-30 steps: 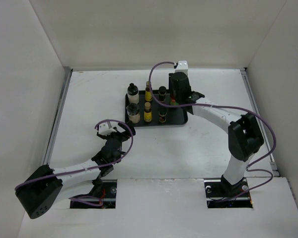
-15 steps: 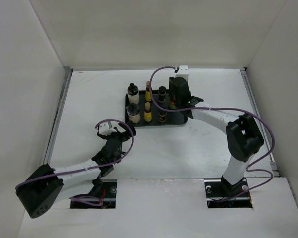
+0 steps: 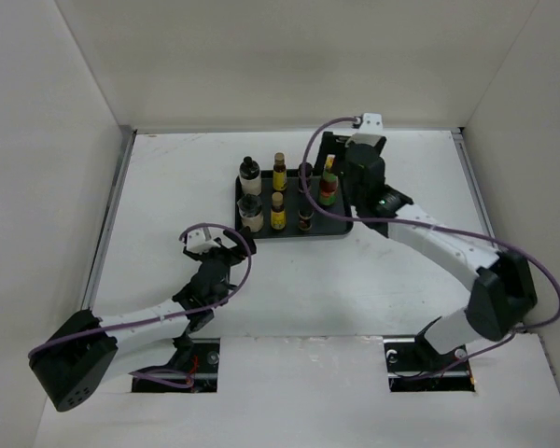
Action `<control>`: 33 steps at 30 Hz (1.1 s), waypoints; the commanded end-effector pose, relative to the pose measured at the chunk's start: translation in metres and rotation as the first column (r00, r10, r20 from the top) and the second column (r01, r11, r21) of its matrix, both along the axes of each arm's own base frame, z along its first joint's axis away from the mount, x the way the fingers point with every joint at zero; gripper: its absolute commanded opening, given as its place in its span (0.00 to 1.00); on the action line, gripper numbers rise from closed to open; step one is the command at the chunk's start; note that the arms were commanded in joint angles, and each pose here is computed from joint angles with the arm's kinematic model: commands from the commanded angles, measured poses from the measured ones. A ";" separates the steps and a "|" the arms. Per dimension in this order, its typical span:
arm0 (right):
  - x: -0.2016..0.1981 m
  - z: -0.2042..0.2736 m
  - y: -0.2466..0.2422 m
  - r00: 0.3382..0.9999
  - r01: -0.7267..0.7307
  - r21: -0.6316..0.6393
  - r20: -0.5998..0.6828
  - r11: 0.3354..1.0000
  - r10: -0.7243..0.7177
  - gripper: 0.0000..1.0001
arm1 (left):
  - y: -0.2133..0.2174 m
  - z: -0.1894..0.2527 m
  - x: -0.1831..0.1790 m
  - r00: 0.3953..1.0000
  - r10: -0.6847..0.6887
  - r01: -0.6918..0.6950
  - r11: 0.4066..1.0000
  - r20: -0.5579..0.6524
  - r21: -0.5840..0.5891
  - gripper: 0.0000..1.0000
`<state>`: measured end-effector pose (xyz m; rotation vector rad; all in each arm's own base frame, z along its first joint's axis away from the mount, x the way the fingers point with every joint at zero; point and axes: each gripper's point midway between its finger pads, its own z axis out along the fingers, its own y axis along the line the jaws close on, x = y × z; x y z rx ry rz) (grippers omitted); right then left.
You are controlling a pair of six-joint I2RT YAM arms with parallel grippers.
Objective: Organize the condiment bottles
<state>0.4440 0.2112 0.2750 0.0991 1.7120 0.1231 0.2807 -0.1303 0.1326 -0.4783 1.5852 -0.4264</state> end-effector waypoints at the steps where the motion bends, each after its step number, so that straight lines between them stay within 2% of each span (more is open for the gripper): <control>1: -0.029 0.059 -0.019 0.989 0.011 0.126 0.148 0.992 -0.029 1.00 | -0.013 0.030 0.006 0.998 -0.028 0.031 0.999 0.057 -0.044 1.00; 3: -0.044 0.055 -0.039 0.984 0.060 0.159 0.158 0.985 -0.085 1.00 | -0.022 0.034 0.006 0.997 -0.058 0.059 0.998 0.057 -0.016 1.00; 7: -0.071 0.009 -0.086 0.974 0.170 0.181 0.118 0.969 -0.193 1.00 | -0.026 0.041 0.006 0.995 -0.074 0.073 0.997 0.070 0.023 1.00; 12: -0.090 -0.052 -0.123 0.961 0.254 0.239 0.044 0.937 -0.272 1.00 | -0.027 0.062 -0.002 0.988 -0.107 0.109 0.994 0.107 -0.012 1.00; 17: -0.092 -0.099 -0.140 0.944 0.319 0.353 -0.032 0.879 -0.330 1.00 | -0.022 0.062 -0.013 0.994 -0.098 0.101 0.993 0.052 -0.058 1.00; 20: -0.088 -0.110 -0.145 0.941 0.332 0.364 -0.062 0.870 -0.333 1.00 | -0.013 0.047 -0.018 0.998 -0.068 0.068 0.996 -0.004 -0.052 1.00; 24: -0.092 -0.101 -0.146 0.952 0.296 0.415 -0.060 0.860 -0.299 1.00 | 0.006 0.029 -0.025 0.997 0.002 -0.001 1.000 -0.075 0.013 1.00; 28: -0.093 -0.107 -0.167 0.938 0.336 0.448 -0.081 0.829 -0.337 1.00 | 0.018 0.044 -0.030 0.996 0.029 -0.026 0.999 -0.085 0.030 1.00; 33: -0.093 -0.112 -0.172 0.949 0.307 0.543 -0.110 0.781 -0.296 1.00 | 0.013 0.057 -0.029 0.993 0.016 -0.008 0.997 -0.119 0.072 1.00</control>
